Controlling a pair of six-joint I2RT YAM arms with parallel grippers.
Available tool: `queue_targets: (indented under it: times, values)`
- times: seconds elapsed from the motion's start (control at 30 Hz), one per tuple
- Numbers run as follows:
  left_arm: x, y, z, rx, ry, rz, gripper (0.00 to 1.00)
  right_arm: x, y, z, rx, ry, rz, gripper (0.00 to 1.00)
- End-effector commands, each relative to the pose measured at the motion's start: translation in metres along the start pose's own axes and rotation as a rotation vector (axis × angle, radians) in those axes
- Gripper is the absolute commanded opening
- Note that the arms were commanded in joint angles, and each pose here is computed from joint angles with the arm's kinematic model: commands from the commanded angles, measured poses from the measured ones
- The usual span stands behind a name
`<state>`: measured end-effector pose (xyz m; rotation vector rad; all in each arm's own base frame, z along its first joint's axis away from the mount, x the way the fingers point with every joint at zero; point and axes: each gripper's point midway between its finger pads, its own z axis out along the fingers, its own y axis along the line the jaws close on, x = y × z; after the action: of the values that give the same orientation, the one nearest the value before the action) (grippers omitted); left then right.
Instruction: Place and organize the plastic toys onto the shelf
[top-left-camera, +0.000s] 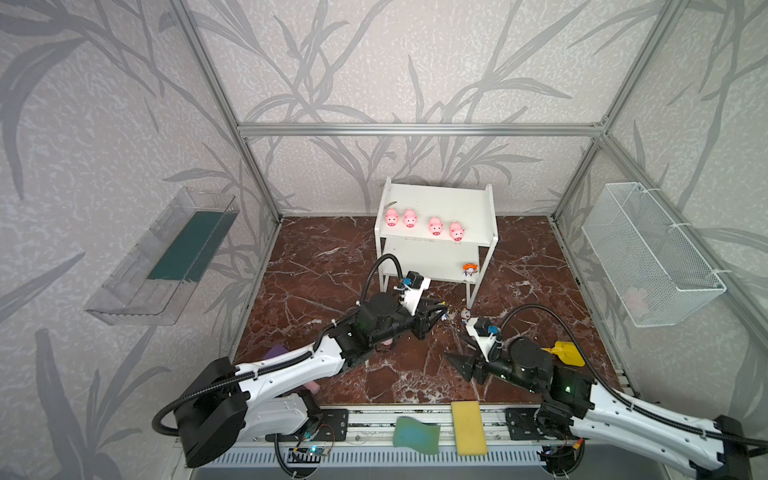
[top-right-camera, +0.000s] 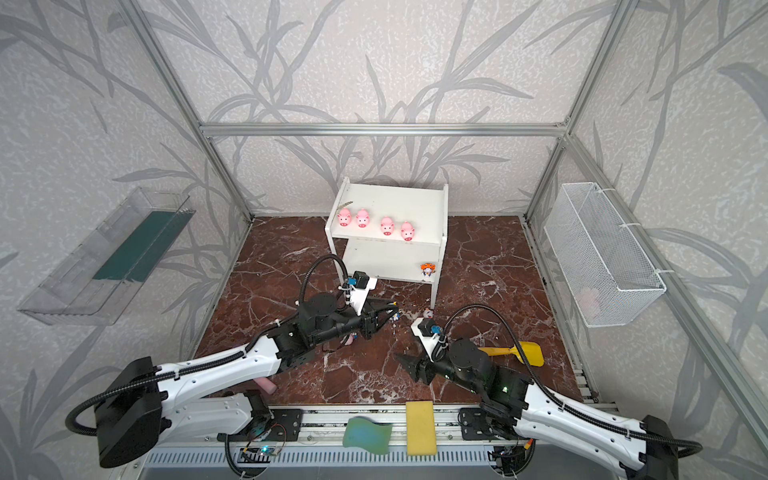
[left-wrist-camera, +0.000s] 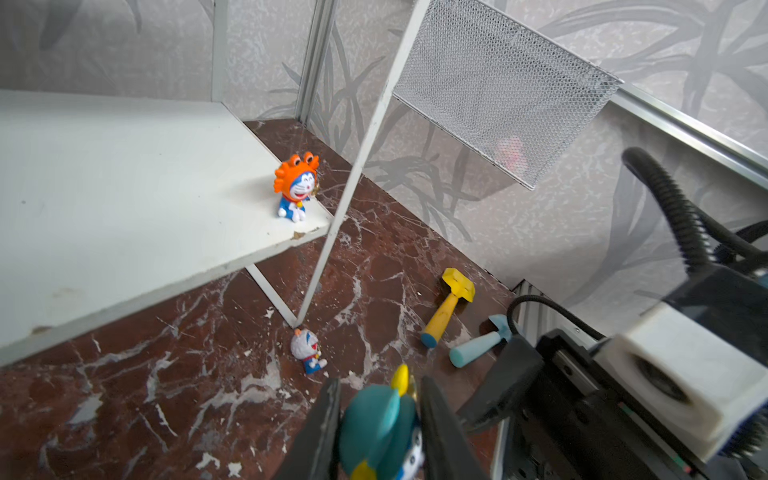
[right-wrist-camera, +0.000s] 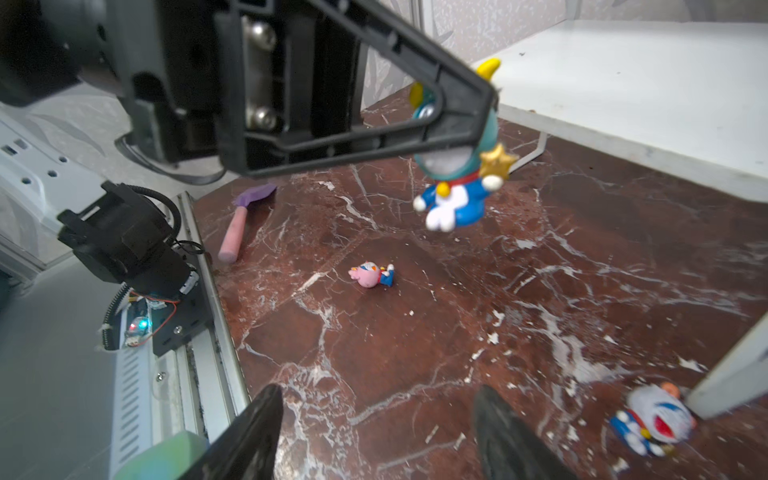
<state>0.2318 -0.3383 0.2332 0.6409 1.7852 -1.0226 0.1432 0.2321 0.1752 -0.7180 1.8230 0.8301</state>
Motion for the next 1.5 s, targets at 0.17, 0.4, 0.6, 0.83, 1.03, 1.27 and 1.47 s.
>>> queue_targets:
  times: [0.17, 0.4, 0.6, 0.83, 1.03, 1.27, 1.47]
  values:
    - [-0.025, 0.021, 0.044, -0.106, -0.009, 0.174, 0.23, 0.014, -0.039, -0.052, 0.194, 0.023, -0.020, 0.84]
    - [-0.039, 0.035, 0.075, -0.159, -0.021, 0.220, 0.23, 0.014, -0.046, -0.055, 0.234, 0.018, -0.005, 0.86]
    - [-0.041, 0.053, 0.087, -0.213, -0.024, 0.233, 0.24, 0.014, -0.048, -0.053, 0.245, 0.028, -0.009, 0.86]
    - [-0.045, 0.069, 0.094, -0.229, -0.041, 0.231, 0.26, 0.015, -0.047, -0.053, 0.242, 0.022, -0.010, 0.87]
    - [-0.047, 0.073, 0.100, -0.230, -0.037, 0.244, 0.26, 0.014, -0.048, -0.052, 0.248, 0.018, -0.014, 0.87]
    - [-0.054, 0.069, 0.095, -0.221, -0.047, 0.246, 0.26, 0.015, -0.049, -0.052, 0.251, 0.018, -0.016, 0.87]
    - [-0.059, 0.065, 0.088, -0.218, -0.059, 0.243, 0.24, 0.015, -0.049, -0.052, 0.252, 0.016, -0.017, 0.87]
